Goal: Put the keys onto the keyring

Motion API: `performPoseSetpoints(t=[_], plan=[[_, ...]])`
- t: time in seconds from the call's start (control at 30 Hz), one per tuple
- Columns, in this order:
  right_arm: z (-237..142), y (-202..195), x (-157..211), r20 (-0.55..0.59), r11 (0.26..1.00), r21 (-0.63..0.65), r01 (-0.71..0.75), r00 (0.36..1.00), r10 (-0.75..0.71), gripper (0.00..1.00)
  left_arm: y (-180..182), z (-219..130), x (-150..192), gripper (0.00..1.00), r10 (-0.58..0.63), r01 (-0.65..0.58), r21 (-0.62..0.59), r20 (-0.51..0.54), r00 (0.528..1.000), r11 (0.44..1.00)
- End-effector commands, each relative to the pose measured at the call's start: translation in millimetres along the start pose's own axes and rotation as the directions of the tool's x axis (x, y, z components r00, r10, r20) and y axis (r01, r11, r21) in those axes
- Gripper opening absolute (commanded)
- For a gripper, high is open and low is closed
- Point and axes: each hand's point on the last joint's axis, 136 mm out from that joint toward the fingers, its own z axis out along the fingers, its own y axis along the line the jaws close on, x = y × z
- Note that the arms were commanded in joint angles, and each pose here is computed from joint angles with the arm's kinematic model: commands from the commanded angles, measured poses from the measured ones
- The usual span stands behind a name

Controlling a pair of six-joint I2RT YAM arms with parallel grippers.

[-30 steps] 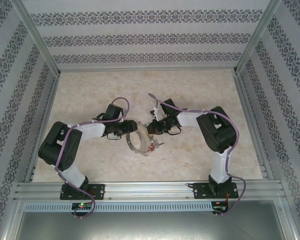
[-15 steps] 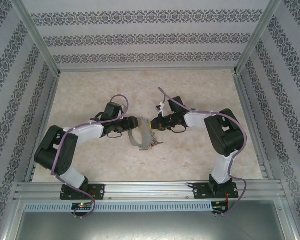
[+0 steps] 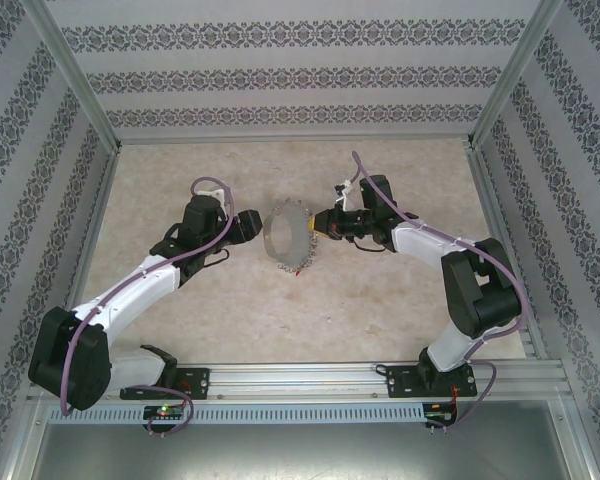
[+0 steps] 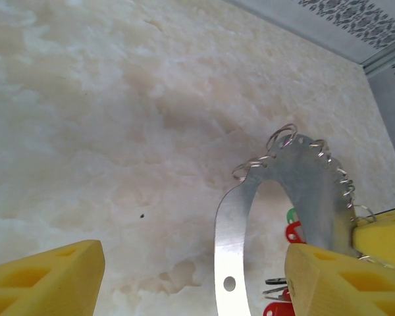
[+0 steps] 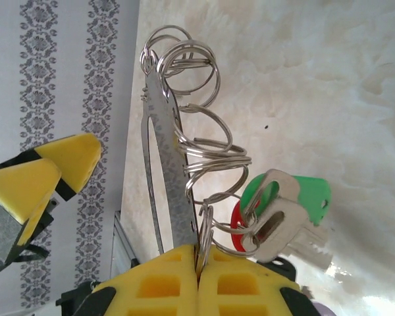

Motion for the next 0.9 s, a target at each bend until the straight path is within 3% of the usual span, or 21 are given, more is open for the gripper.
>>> performPoseSetpoints(t=[0.0, 0.33, 0.43, 0.53, 0.7, 0.87], plan=[[8, 0, -3, 0.007, 1.0, 0.004, -0.019, 1.0, 0.019, 0.0, 12, -1, 12, 0.73, 0.027, -0.029, -0.05, -0.03, 0.999, 0.998], [71, -32, 15, -0.103, 0.996, 0.072, -0.053, 0.993, 0.06, 0.01, 15, 0, 16, 0.74, 0.033, -0.036, -0.062, -0.044, 0.998, 0.997], [88, -38, 18, -0.127, 0.995, 0.083, -0.057, 0.99, 0.068, 0.05, 18, -1, 17, 0.74, 0.037, -0.04, -0.073, -0.049, 0.998, 0.997], [94, -46, 16, -0.119, 0.991, 0.117, -0.063, 0.99, 0.077, 0.19, 20, -2, 18, 0.74, 0.041, -0.045, -0.079, -0.05, 0.998, 0.996], [72, -44, 10, -0.074, 0.984, 0.176, -0.023, 0.997, 0.037, 0.36, 33, -7, 19, 0.77, 0.062, -0.068, -0.136, -0.052, 0.997, 0.988], [-7, -42, -16, 0.104, 0.924, 0.373, 0.084, 0.986, -0.132, 0.39, 66, -30, 2, 0.86, 0.105, -0.091, -0.24, 0.044, 0.994, 0.966]])
